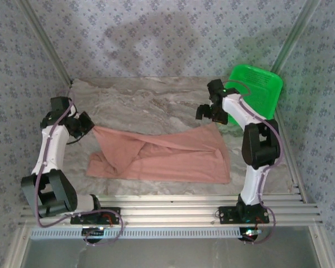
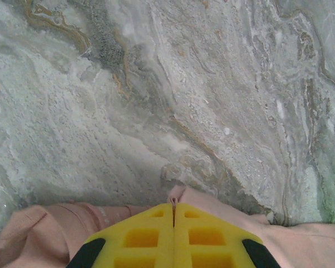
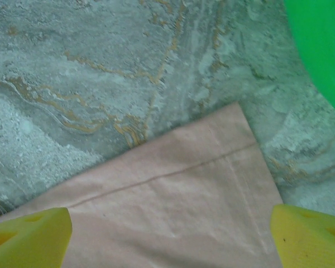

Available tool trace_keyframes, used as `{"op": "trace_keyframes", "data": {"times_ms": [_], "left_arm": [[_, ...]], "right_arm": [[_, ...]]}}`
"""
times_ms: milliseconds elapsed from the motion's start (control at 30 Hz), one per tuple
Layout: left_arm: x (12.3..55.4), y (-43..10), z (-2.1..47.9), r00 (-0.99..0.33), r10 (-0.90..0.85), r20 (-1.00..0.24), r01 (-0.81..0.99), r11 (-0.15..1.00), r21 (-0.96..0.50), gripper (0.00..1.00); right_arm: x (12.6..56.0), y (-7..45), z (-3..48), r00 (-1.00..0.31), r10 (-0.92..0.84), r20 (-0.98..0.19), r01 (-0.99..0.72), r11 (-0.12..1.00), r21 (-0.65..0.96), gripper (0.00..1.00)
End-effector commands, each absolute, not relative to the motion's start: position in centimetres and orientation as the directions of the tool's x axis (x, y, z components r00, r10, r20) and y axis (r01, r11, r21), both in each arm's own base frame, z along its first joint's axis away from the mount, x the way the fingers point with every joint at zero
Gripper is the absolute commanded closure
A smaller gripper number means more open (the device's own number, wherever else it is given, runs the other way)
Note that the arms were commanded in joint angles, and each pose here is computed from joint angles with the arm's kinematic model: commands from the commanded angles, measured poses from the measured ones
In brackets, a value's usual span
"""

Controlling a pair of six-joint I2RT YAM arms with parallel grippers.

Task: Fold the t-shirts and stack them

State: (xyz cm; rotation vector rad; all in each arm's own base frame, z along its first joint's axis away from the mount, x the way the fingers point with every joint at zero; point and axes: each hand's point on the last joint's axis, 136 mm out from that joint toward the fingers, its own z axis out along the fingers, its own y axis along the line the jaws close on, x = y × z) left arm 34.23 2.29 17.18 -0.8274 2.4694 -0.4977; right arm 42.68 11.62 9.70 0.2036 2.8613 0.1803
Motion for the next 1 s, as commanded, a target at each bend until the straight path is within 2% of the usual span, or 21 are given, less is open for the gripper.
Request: {"op": "trace_keyframes", "data": {"times_ms": [0, 167, 300, 567, 967], "left_arm": [[34.7, 3.2, 17.6, -0.714, -0.610, -0.344, -0.433, 0.771, -0.467, 1.00], [36.0, 2.8, 17.6, -0.719, -0.619, -0.316, -0.407, 0.744, -0.530, 1.00], [36.6, 1.8, 17.3, -0.727, -0.611, -0.312, -0.385, 0.740, -0.551, 1.00], [37.1, 0.2, 16.6, -0.753, -0.581, -0.308, -0.355, 0.754, -0.552, 1.00], [36.2, 0.2, 16.4, -0.761, -0.570, -0.310, -0.352, 0.764, -0.540, 1.00]], "right_arm": [[43.3, 12.0, 9.2, -0.968, 0.140, -0.210, 0.119, 0.986, 0.114, 0.08], [43.2, 12.9, 7.9, -0.985, 0.117, -0.129, 0.109, 0.992, 0.063, 0.10], [42.4, 11.7, 6.8, -0.991, 0.100, -0.089, 0.105, 0.993, -0.052, 0.13], [43.2, 10.7, 4.8, -0.989, 0.115, -0.094, 0.128, 0.981, -0.145, 0.20], [44.8, 10.2, 2.6, -0.980, 0.154, -0.122, 0.177, 0.963, -0.205, 0.30]]}}
